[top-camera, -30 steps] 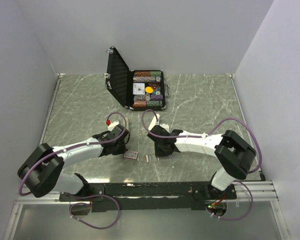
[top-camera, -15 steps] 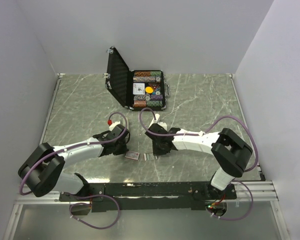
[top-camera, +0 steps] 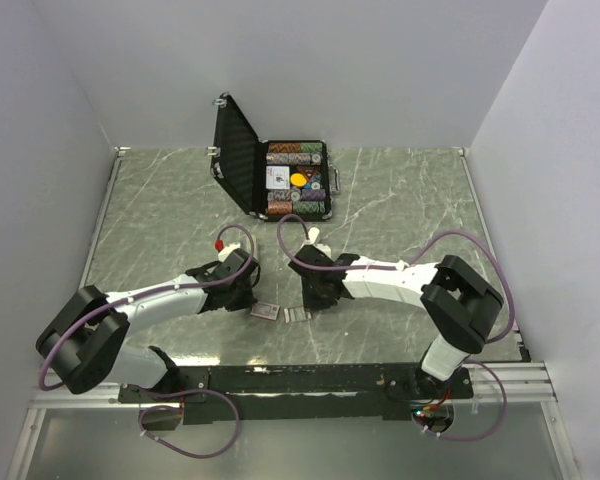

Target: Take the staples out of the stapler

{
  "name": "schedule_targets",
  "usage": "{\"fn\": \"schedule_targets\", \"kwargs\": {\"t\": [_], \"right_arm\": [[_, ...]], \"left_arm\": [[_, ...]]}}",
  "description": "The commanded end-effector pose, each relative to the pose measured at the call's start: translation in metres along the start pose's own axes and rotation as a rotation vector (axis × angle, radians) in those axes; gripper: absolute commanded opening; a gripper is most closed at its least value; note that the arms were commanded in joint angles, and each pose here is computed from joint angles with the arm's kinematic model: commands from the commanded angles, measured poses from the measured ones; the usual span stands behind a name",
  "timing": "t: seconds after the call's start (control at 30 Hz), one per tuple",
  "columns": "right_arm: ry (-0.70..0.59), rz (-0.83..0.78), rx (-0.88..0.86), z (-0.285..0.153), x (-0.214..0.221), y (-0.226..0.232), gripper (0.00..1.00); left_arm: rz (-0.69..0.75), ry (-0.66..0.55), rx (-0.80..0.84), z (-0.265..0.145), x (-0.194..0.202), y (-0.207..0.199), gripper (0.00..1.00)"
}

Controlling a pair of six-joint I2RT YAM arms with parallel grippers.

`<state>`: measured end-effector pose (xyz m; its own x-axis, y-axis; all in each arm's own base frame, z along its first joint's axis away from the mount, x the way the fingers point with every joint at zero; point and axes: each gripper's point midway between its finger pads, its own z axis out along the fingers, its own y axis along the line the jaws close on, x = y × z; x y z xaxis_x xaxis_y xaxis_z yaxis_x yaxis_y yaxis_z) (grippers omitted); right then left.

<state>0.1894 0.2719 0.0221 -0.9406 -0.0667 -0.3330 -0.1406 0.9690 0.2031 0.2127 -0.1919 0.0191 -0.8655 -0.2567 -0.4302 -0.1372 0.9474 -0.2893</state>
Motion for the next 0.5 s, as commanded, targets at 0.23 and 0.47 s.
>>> {"fn": "schedule_targets", "kwargs": {"t": [0.23, 0.47], "right_arm": [[-0.001, -0.018, -0.04, 0.003, -0.013, 0.02, 0.0], [-0.003, -0.019, -0.043, 0.004, -0.015, 0.022, 0.0]], "left_arm": [[-0.001, -0.036, -0.051, -0.017, -0.013, 0.006, 0.01], [0.035, 0.024, -0.012, -0.009, 0.0, 0.001, 0.01]]}}
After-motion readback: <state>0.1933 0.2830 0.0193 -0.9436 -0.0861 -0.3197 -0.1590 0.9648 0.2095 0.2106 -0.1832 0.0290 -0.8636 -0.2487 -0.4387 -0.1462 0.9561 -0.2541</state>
